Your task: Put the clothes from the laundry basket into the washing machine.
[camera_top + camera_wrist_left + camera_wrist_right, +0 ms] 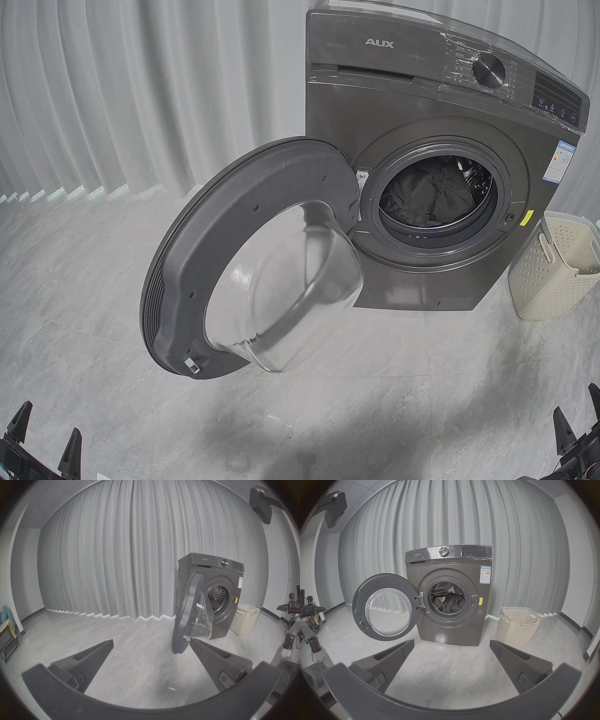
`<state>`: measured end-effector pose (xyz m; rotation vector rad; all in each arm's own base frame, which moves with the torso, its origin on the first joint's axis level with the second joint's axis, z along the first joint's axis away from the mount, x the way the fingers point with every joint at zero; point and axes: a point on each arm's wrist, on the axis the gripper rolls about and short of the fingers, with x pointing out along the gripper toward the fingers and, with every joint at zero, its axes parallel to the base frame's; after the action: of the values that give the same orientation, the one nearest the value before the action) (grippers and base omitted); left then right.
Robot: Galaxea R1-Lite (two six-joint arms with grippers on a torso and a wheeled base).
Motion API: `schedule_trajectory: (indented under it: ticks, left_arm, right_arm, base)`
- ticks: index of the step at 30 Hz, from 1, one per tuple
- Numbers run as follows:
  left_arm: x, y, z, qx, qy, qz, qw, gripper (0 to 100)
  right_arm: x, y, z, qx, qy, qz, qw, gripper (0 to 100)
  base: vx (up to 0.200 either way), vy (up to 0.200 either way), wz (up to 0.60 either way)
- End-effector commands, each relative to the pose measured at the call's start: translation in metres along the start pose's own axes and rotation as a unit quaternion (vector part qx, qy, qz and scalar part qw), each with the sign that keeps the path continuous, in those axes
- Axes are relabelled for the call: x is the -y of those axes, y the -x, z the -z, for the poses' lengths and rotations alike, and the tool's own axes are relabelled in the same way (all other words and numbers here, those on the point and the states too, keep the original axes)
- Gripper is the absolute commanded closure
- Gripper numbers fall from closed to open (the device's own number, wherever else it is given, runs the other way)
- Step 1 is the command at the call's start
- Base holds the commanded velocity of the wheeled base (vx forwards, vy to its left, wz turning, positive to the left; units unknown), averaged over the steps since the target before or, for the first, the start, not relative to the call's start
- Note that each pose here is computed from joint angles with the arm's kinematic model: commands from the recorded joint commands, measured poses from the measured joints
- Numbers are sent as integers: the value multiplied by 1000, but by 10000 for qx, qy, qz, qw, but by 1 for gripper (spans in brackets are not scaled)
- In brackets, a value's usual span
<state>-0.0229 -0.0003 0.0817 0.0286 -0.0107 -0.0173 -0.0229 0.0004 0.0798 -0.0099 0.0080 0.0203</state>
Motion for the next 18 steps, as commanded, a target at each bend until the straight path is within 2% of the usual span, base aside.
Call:
schedule_trajectory:
  ticks: [1,2,3,4,5,9,10,11,13,14,18]
  left_arm:
    - [-1,10,-38,754,40,79,9971,0]
    - [-1,12,-58,878,51,177,9960,0]
    - [-1,12,-60,886,50,192,9959,0]
    - [-1,9,-78,793,27,461,9958,0]
    - [-1,3,-84,591,34,703,9958,0]
    - [3,-34,-98,-263,146,1423,9894,0]
    - [3,-34,-98,-263,146,1423,9894,0]
    - [4,-49,-106,-429,241,1627,9855,0]
    - [4,-58,-109,-496,300,1738,9831,0]
    - [5,-70,-114,-568,349,1909,9793,0]
    - [7,-94,-121,-744,384,2095,9742,0]
  right_arm:
    - [0,0,4,10,12,1,10000,0]
    - [0,0,4,10,12,9,10000,0]
    - [0,0,4,10,12,1,10000,0]
    - [0,0,4,10,12,9,10000,0]
    - [0,0,4,10,4,9,10000,0]
    - [0,0,4,10,-11,9,10000,0]
    - [0,0,4,10,-11,9,10000,0]
    - [0,0,4,10,-12,17,10000,0]
    - [0,0,4,10,-4,17,10000,0]
    - [0,0,4,10,-4,9,10000,0]
    - [0,0,4,10,4,9,10000,0]
  base:
    - [0,0,0]
    - [0,0,0]
    - [0,0,0]
    - [0,0,0]
    - [0,0,0]
    - [0,0,0]
    - [0,0,0]
    - [0,0,0]
    - [0,0,0]
    - [0,0,0]
    - [0,0,0]
